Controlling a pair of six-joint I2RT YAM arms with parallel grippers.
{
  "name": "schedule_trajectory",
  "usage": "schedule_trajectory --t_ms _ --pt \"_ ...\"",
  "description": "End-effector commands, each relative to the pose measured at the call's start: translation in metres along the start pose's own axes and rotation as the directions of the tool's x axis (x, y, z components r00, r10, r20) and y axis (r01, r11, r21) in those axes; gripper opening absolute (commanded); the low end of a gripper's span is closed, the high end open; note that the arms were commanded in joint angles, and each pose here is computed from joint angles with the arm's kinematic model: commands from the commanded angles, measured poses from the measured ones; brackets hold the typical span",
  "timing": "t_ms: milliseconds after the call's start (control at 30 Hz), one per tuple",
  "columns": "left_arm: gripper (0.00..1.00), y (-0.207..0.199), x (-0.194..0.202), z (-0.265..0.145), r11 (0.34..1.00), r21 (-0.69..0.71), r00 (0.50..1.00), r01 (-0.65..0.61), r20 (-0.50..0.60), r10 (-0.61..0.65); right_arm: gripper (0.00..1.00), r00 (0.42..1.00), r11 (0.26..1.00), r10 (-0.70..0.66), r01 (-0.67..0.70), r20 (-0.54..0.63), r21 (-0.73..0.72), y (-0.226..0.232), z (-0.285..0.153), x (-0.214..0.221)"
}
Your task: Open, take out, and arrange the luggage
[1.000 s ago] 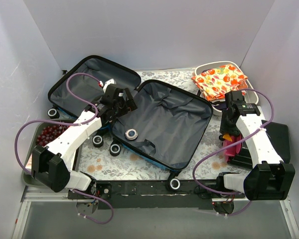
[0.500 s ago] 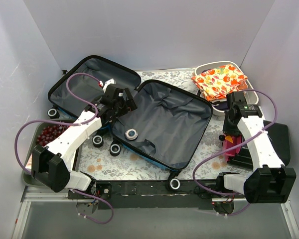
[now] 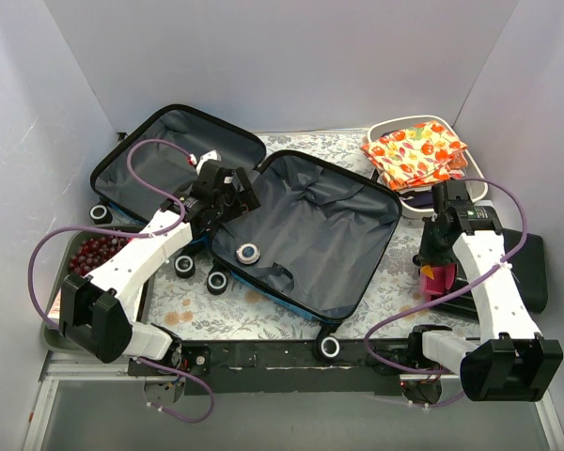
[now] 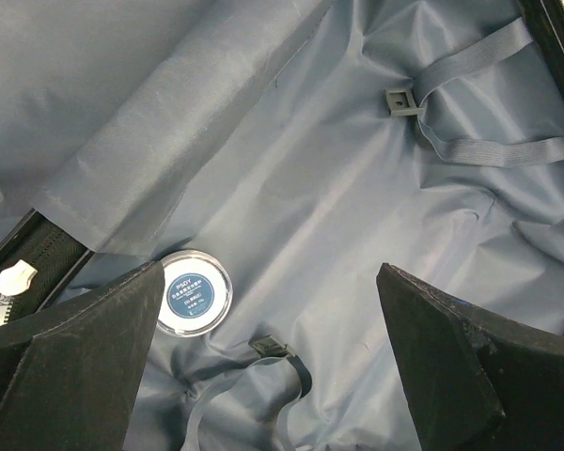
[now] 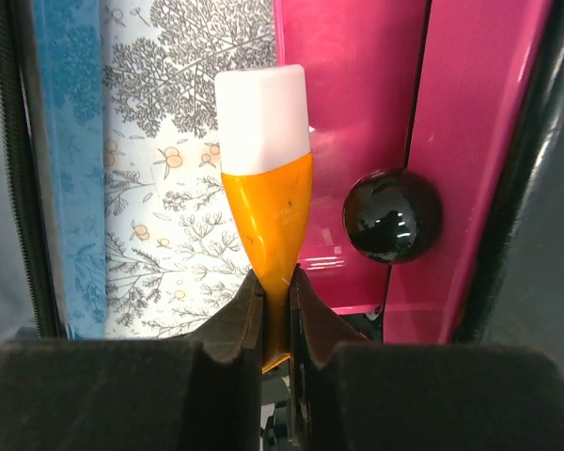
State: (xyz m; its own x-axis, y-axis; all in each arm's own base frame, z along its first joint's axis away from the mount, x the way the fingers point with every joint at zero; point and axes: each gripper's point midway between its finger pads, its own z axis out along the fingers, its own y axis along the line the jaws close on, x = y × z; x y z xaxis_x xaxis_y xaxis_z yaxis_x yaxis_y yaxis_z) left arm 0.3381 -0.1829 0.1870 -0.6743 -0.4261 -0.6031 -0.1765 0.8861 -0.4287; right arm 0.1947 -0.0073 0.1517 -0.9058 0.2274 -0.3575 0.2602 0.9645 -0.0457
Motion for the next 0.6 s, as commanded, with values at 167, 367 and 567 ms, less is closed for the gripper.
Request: schedule_trajectory --t_ms 167,367,567 --pt "0.98 -0.005 -0.005 -0.012 0.999 0.048 1.0 0.001 0.022 -0.002 0.15 0.998 0.998 0.034 -0.032 -0.049 0.046 -0.013 -0.004 0.015" --pt "0.98 -0.007 -0.005 -0.013 0.998 0.059 1.0 0.0 0.02 -0.001 0.17 0.996 0.996 0.053 -0.047 -0.078 0.077 -0.023 -0.003 0.02" --pt "0.98 -0.006 -0.007 -0.014 0.999 0.05 1.0 -0.002 0.027 0.001 0.26 0.992 0.989 0.081 -0.069 -0.094 0.129 -0.035 0.003 0.019"
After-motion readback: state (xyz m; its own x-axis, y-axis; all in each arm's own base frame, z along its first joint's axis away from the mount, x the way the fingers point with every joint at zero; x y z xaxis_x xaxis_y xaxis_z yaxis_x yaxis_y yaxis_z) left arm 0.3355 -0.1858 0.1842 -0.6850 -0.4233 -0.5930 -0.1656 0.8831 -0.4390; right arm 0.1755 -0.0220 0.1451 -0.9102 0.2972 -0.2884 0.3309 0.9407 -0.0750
